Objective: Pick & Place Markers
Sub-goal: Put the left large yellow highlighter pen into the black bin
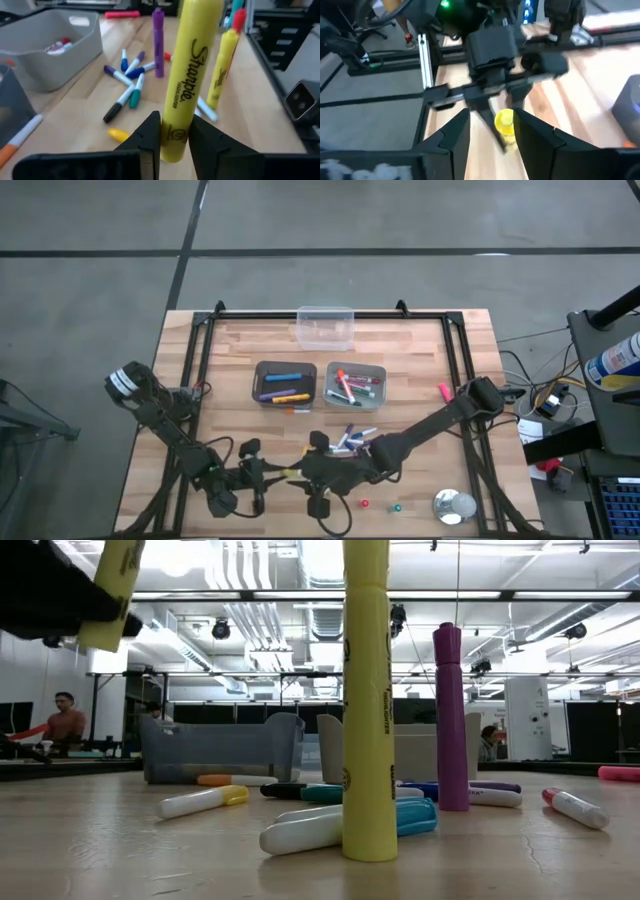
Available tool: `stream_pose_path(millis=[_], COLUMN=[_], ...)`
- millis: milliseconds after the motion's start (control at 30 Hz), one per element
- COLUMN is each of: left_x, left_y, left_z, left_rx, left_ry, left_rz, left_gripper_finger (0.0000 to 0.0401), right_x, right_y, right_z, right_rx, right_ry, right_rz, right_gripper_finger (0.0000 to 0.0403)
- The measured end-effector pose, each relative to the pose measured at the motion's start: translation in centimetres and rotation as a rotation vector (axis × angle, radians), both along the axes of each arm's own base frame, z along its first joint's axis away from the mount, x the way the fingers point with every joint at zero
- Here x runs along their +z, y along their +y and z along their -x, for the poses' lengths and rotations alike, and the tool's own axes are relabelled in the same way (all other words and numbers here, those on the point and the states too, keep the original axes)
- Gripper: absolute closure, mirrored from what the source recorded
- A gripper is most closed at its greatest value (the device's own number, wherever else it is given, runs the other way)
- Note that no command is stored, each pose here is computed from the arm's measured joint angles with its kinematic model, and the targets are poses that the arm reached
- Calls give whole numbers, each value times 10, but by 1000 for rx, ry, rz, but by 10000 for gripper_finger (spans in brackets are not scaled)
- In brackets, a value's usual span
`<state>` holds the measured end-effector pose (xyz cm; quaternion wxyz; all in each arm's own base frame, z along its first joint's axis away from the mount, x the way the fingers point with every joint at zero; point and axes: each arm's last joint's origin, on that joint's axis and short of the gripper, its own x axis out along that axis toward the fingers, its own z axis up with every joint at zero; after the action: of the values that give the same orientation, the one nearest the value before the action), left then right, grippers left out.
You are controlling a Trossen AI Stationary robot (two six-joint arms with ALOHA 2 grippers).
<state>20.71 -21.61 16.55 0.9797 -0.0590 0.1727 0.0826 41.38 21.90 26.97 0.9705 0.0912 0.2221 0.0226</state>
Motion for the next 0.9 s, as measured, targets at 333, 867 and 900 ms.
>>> stream_pose_path(millis=[333,867,900], left_x=[-2,11,15], left_y=[2,78,89], left_z=[1,1,1], left_rx=[19,395,433], left_ry=[7,138,162], left_rz=[-6,-160,-129], left_gripper_finger=[328,328,328], right_x=[-5,4,4], right_y=[-6,-4,-4], right_z=[10,18,18], right_rx=[-125,-134,-133], right_ry=[98,102,102], right_rz=[62,44,43], right_gripper_finger=[271,284,285])
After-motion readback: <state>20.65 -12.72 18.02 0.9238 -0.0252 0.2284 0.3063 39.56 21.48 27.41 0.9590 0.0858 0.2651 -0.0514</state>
